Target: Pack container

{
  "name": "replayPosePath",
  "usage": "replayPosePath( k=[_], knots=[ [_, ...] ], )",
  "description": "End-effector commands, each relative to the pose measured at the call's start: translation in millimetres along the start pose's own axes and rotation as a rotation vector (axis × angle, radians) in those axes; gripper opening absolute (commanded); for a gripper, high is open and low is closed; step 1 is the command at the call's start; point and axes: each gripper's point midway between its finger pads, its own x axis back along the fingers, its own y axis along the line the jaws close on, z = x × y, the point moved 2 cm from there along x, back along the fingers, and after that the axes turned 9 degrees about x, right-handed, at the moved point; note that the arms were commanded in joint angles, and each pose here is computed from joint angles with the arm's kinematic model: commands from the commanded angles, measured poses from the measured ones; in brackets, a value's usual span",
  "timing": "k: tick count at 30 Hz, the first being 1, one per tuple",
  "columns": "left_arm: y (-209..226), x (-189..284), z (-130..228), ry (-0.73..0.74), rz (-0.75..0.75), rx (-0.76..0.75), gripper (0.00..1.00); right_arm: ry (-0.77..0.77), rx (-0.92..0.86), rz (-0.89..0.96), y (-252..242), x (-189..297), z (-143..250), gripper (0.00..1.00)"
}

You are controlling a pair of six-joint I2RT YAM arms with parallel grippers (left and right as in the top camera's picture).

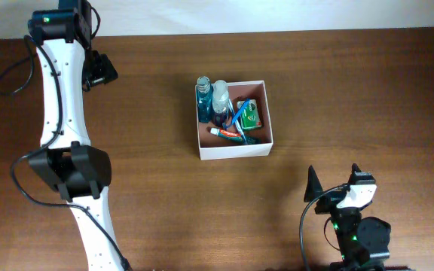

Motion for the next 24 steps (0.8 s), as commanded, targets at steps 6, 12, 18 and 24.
replayPosePath(
  k=[6,12,18,24],
  knots=[
    [5,12,-1,-0.022,0.014,0.001,0.99,-0.011,0.024,-0.006,1,0,0,0.99],
    [5,12,-1,-0.022,0.014,0.001,0.99,-0.011,0.025,-0.007,1,0,0,0.99],
    [4,13,-1,-0.023,0.015,-0.001,0.99,-0.011,0.025,-0.006,1,0,0,0.99],
    [9,35,-5,-0.060,0.075,0.026,0.99,-0.011,0.025,-0.007,1,0,0,0.99]
  ],
)
